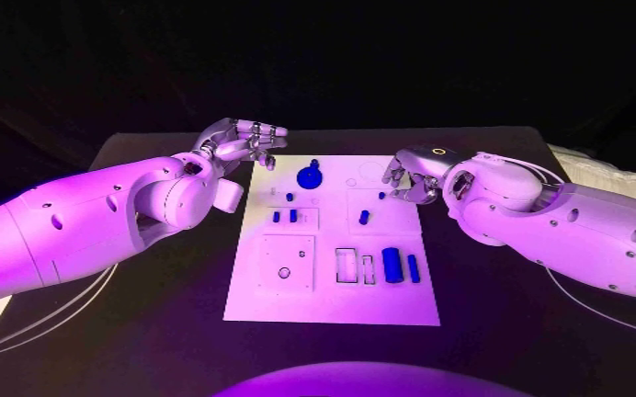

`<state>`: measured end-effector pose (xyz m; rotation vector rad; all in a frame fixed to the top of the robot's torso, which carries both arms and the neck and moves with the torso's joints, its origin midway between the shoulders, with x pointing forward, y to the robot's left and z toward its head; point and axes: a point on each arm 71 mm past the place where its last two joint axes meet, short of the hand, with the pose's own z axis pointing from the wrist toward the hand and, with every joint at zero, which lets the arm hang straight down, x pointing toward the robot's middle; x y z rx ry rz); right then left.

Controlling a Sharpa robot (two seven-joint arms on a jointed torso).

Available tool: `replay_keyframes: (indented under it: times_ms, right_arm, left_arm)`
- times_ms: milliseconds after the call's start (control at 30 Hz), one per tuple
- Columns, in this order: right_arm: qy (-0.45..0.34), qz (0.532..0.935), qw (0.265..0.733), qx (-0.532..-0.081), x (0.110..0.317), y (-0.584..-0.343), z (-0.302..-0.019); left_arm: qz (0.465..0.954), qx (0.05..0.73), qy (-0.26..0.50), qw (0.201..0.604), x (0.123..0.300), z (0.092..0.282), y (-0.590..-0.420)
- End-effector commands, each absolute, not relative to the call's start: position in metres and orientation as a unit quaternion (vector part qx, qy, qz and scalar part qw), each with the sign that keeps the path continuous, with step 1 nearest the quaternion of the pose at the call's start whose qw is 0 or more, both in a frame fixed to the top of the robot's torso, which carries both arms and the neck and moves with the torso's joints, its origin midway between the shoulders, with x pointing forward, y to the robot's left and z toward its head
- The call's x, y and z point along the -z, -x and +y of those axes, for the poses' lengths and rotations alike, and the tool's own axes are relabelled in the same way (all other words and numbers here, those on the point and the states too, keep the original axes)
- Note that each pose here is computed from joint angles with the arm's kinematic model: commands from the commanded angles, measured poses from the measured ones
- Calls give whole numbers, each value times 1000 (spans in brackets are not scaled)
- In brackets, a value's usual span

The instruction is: Assemble the parts on the task board

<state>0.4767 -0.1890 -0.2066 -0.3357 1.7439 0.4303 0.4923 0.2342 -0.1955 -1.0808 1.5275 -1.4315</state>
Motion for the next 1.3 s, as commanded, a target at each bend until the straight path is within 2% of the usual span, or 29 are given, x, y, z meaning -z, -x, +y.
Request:
replay_keyframes:
  times_ms: [33,600,1300]
  right_arm:
    - [186,754,612,-151,211,-477,-185]
    - [205,765,590,-156,230,-476,-161]
    - [224,783,566,-126,245,-478,-160]
  left_arm:
    - [524,604,495,340,192,234,-490]
    - [519,615,502,318,190,228,-482]
    - [524,609,505,314,191,230,-481]
